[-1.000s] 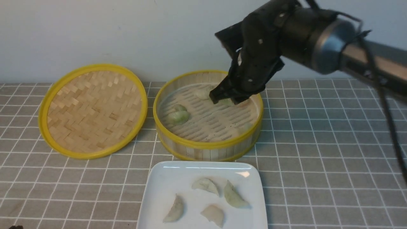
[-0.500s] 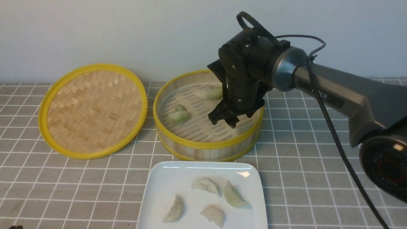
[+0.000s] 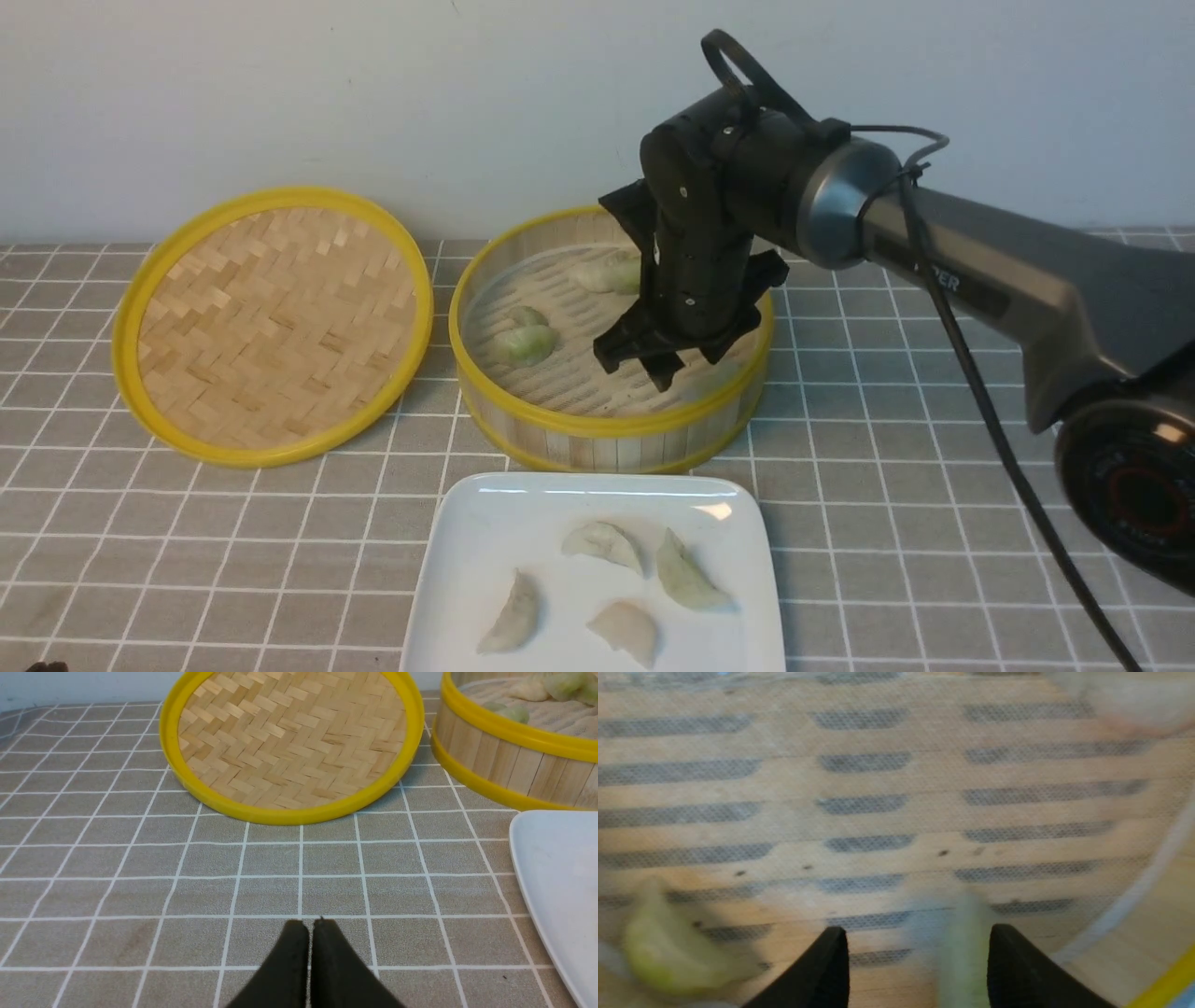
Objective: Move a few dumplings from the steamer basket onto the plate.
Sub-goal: Use the right arm to grab a dumpling from inside the steamer
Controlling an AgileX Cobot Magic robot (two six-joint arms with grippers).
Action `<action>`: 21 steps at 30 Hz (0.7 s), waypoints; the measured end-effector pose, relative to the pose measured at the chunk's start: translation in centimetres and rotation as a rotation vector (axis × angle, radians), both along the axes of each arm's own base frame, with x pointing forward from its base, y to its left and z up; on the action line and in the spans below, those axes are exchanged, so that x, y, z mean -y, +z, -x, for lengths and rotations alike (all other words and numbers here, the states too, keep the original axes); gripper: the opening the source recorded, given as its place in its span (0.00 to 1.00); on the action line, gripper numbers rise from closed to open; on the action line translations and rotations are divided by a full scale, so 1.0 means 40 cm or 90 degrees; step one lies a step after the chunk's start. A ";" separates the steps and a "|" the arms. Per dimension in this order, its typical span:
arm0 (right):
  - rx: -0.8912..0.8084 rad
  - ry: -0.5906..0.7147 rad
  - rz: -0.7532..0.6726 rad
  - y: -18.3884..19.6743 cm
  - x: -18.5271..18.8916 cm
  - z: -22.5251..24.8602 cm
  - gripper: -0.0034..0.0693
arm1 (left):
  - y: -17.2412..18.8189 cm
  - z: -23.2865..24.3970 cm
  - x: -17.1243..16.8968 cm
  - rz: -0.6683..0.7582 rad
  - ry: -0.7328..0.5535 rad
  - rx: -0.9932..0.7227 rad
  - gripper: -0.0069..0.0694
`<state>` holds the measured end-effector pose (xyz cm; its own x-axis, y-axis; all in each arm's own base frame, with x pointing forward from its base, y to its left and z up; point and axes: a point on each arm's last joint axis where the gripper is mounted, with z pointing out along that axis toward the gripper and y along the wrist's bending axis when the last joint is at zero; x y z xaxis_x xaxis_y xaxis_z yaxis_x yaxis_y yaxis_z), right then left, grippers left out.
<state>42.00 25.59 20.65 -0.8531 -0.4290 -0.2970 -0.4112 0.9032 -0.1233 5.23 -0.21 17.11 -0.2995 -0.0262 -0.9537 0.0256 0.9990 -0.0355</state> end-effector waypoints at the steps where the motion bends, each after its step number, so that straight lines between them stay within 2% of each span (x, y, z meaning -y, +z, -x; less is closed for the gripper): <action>1: 0.004 0.000 0.006 0.000 0.002 -0.002 0.56 | 0.000 0.000 0.000 0.000 0.000 0.000 0.08; 21: 0.011 -0.002 0.025 -0.002 0.032 -0.018 0.56 | 0.000 0.000 0.000 0.000 0.000 0.000 0.08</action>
